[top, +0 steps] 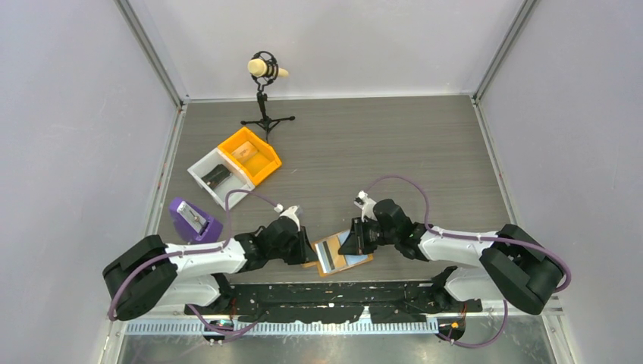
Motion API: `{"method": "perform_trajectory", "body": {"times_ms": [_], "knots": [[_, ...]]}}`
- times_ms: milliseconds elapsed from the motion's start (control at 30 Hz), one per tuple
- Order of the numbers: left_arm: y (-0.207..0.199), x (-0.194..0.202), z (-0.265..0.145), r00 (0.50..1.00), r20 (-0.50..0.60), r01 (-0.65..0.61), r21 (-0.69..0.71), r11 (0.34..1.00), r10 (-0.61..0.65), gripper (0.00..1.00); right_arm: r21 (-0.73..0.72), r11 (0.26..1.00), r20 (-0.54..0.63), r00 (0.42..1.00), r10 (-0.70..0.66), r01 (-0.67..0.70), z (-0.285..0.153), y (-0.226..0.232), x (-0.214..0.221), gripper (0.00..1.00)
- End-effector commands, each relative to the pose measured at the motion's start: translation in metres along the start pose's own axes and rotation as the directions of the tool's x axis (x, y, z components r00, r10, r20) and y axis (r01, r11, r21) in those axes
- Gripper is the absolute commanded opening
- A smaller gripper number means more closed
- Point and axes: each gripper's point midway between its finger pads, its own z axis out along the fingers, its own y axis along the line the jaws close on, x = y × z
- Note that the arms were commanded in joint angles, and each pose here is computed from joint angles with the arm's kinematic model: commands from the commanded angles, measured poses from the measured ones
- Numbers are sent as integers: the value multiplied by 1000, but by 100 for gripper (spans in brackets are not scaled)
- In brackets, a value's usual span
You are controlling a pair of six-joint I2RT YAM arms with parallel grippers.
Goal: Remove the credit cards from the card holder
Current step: Remove the credit card from the card holder.
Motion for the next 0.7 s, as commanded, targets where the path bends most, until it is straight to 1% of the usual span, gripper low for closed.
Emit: {"method": "perform_trajectory", "body": {"times_ms": [0, 33, 100, 200, 233, 300, 333, 367, 433, 667], "knots": [[9, 4, 3, 1000, -18, -21, -40, 999, 20, 16, -1, 1000, 19, 999, -25, 25, -3, 3, -9, 15], [9, 4, 3, 1000, -19, -21, -40, 999, 20, 16, -2, 1000, 17, 1000, -26, 26, -3, 3, -9, 11], [8, 4, 3, 1000, -19, -22, -37, 999, 22, 16, -11, 1000, 16, 1000, -23, 23, -2, 4, -9, 6], [7, 3, 2, 1000, -17, -26, -36, 999, 25, 16, -26, 1000, 11, 1000, -16, 16, -1, 6, -9, 6], [7, 3, 2, 1000, -17, -27, -36, 999, 26, 16, -27, 1000, 12, 1000, -11, 11, -1, 7, -9, 13], [7, 3, 1, 999, -18, -29, -37, 999, 28, 16, -27, 1000, 12, 1000, -8, 8, -2, 7, -10, 18], [7, 3, 1, 999, -20, -29, -39, 999, 28, 16, -27, 1000, 12, 1000, -8, 9, -2, 7, -10, 17], [7, 3, 1, 999, -23, -31, -39, 999, 30, 16, -26, 1000, 11, 1000, -7, 7, -3, 7, -10, 11], [7, 4, 1, 999, -24, -31, -41, 999, 30, 16, -32, 999, 12, 1000, -1, 1, -4, 7, -11, 6], [9, 5, 1, 999, -22, -27, -41, 999, 26, 16, -49, 999, 28, 1000, 3, -2, -7, 11, -14, 5]]}}
